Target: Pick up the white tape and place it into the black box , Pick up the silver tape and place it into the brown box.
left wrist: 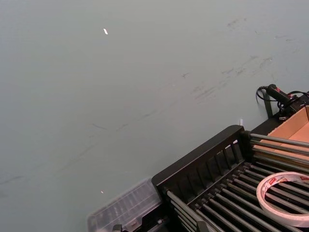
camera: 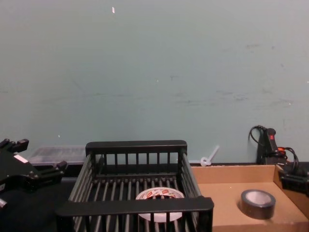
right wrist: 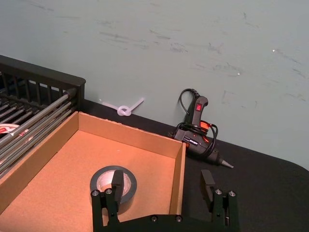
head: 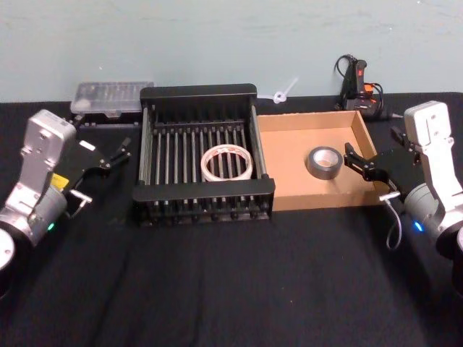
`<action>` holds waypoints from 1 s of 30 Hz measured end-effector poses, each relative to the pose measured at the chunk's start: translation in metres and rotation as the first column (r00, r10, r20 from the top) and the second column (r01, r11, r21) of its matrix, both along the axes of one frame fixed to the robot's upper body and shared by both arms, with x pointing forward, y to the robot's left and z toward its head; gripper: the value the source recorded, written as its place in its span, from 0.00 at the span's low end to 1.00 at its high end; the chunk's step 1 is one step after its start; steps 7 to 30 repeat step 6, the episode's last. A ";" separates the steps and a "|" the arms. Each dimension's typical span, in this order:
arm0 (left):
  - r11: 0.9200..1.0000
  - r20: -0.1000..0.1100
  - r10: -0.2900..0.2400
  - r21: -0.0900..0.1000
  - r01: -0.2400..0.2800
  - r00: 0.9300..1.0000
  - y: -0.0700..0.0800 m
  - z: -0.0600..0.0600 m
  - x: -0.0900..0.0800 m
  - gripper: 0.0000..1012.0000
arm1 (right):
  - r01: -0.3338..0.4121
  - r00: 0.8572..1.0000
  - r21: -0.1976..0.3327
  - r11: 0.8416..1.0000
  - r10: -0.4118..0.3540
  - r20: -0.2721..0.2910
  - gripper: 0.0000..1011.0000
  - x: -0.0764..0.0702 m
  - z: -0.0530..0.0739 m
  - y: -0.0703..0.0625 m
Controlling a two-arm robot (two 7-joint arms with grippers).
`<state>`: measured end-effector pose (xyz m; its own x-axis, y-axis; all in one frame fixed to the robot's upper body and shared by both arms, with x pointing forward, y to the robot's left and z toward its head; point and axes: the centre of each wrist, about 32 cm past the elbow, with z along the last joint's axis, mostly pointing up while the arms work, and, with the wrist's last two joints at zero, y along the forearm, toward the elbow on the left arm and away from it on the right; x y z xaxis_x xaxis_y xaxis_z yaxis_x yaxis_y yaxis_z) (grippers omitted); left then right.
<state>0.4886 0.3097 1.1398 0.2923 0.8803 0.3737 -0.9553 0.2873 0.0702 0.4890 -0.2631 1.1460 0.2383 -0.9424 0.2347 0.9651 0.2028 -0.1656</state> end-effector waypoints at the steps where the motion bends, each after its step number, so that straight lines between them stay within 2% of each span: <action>1: 1.000 0.000 0.000 0.000 0.000 1.000 0.000 0.000 0.000 0.99 | 0.000 1.000 0.000 1.000 0.000 0.000 0.99 0.000 0.000 0.000; 30: 1.000 0.000 0.000 0.000 0.000 1.000 0.000 0.000 0.000 0.99 | 0.000 1.000 0.000 1.000 0.000 0.000 0.99 0.000 0.000 0.000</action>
